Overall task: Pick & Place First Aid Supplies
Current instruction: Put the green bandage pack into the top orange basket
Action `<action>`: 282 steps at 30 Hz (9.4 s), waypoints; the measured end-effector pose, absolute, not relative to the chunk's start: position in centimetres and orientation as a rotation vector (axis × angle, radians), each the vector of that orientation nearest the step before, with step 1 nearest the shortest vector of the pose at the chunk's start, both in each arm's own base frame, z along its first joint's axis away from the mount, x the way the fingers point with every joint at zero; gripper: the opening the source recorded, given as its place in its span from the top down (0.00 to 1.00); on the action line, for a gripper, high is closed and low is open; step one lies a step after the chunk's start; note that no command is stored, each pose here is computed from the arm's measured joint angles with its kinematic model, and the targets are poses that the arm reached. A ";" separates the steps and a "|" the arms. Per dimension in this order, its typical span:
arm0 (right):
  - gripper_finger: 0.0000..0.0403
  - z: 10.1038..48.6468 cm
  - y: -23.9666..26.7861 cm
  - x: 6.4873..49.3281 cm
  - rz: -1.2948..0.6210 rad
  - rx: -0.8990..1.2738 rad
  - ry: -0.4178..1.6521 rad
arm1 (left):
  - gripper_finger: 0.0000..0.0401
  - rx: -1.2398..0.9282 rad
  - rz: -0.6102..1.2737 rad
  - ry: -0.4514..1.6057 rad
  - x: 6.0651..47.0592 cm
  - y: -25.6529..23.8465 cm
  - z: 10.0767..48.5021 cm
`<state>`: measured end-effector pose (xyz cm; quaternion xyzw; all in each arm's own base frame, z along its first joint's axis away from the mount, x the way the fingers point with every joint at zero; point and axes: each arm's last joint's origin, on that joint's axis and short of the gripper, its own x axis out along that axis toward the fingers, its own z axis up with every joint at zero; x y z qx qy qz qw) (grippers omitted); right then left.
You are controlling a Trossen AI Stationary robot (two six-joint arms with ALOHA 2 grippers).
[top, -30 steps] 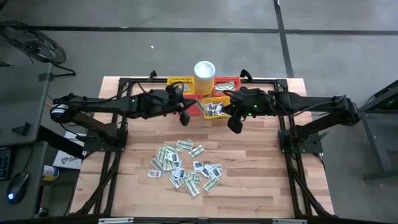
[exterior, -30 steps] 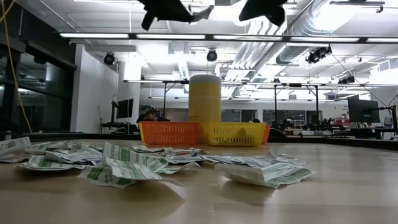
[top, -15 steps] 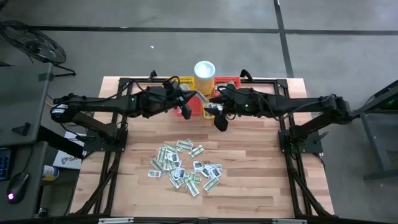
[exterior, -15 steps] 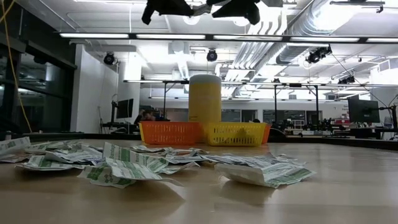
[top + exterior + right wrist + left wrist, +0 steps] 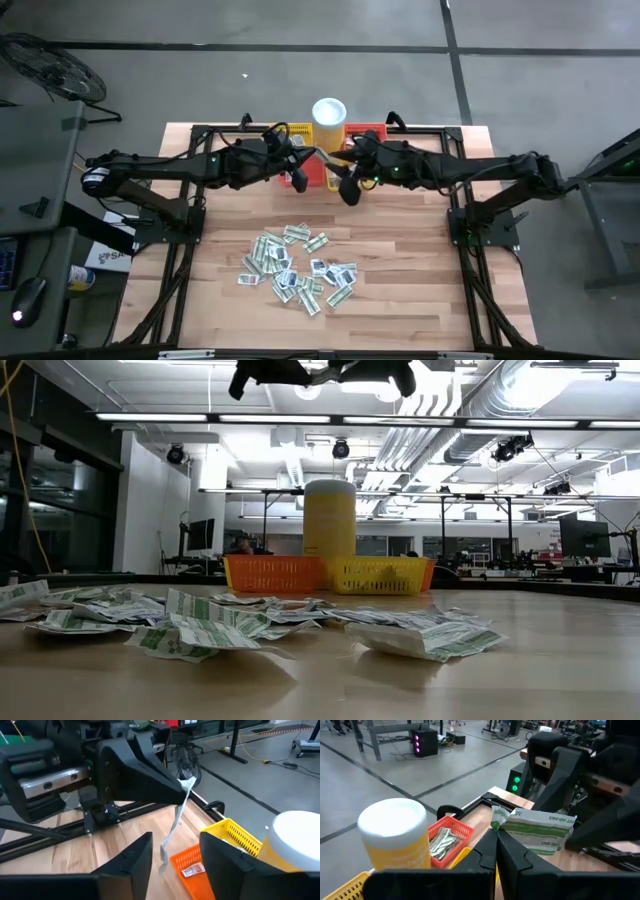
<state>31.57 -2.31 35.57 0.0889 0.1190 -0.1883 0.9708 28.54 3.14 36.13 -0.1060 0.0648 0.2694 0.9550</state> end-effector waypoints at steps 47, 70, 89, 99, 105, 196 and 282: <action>1.00 31.9 -15.4 23.3 -0.375 0.111 0.824 | 0.65 -0.215 0.373 0.233 22.0 2.2 38.6; 1.00 19.3 -28.1 23.5 -0.180 0.057 0.946 | 0.65 -0.346 0.321 0.281 22.2 2.0 38.0; 0.67 19.2 -27.4 24.5 -0.231 -0.008 1.024 | 0.65 -0.378 0.316 0.314 22.1 2.0 37.6; 0.53 23.1 -24.8 24.5 -0.353 -0.076 1.046 | 0.65 -0.453 0.391 0.500 21.3 1.9 35.8; 0.53 27.1 -22.3 23.5 -0.438 -0.034 0.984 | 0.65 -0.563 0.456 0.691 20.7 1.8 31.4; 0.53 32.3 -7.8 26.5 -0.330 0.345 0.767 | 1.00 -0.977 0.062 0.259 17.2 0.7 21.4; 1.00 29.2 -12.6 26.2 -0.487 -0.152 1.077 | 0.56 -0.652 0.057 -0.236 15.3 1.2 26.5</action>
